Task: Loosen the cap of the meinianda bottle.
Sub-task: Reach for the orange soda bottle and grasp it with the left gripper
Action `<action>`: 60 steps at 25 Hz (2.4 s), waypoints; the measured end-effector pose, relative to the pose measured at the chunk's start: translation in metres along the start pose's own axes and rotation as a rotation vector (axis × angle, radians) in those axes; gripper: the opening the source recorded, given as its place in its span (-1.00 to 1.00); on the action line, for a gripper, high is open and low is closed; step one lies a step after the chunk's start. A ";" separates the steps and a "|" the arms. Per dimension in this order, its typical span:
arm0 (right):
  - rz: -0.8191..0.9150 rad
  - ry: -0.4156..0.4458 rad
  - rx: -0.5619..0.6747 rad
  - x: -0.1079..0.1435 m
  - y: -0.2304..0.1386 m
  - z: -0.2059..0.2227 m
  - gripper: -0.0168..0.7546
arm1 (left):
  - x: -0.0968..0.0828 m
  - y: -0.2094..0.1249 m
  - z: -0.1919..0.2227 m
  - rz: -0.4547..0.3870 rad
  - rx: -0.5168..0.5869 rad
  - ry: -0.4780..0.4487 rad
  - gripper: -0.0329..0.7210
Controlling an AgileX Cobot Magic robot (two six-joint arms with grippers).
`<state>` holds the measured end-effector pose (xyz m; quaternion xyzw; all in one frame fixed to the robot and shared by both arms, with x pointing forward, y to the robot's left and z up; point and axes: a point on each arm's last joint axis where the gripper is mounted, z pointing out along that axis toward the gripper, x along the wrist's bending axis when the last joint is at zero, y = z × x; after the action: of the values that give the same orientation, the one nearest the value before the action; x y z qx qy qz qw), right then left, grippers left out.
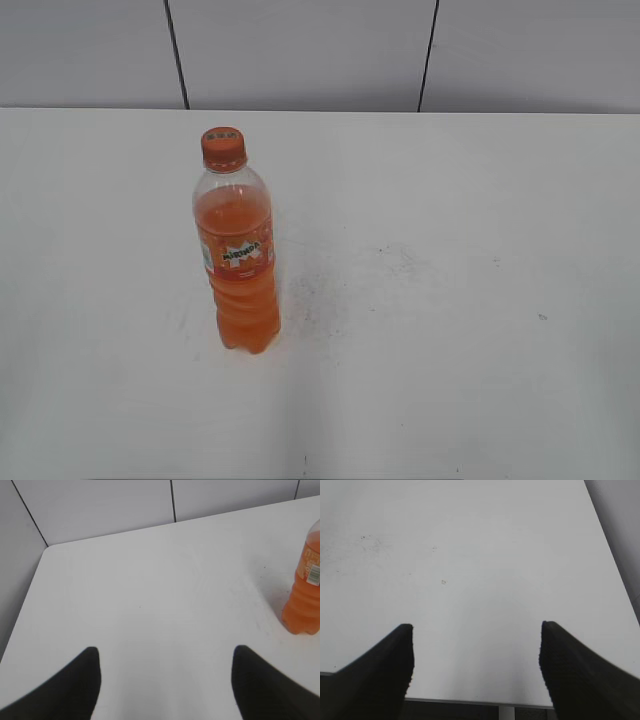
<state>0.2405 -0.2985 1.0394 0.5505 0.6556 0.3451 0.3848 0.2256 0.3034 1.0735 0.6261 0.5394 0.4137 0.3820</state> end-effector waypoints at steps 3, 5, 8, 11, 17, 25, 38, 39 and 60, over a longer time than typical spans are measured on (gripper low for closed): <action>0.000 0.000 0.000 0.000 0.000 0.000 0.57 | 0.000 0.000 0.000 0.000 0.000 0.000 0.41; 0.000 0.000 0.000 0.000 0.000 0.000 0.57 | 0.000 0.000 0.000 0.000 0.000 0.000 0.41; 0.000 0.000 0.000 0.000 0.000 0.000 0.57 | 0.000 0.000 0.000 0.000 0.000 0.000 0.41; 0.000 0.000 0.000 0.000 0.000 0.000 0.57 | 0.000 0.000 0.000 0.000 0.000 0.000 0.41; 0.000 0.000 -0.001 0.000 0.000 0.000 0.57 | 0.000 0.000 0.000 0.000 0.000 0.000 0.41; 0.000 0.000 -0.002 0.000 0.000 0.000 0.57 | 0.000 0.000 0.000 0.000 0.000 0.000 0.41; 0.000 0.000 -0.003 0.000 0.000 0.000 0.57 | 0.004 0.000 0.000 0.028 0.004 0.047 0.41; 0.000 0.000 -0.003 0.000 0.000 0.000 0.57 | 0.004 0.000 0.000 0.029 0.003 0.049 0.41; 0.001 -0.001 -0.004 0.000 0.000 0.000 0.57 | 0.032 0.074 0.085 0.014 -0.121 0.302 0.41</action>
<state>0.2407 -0.2985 1.0397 0.5503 0.6544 0.3466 0.3859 0.3341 0.3232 1.1140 0.5365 0.5603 0.5375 0.3306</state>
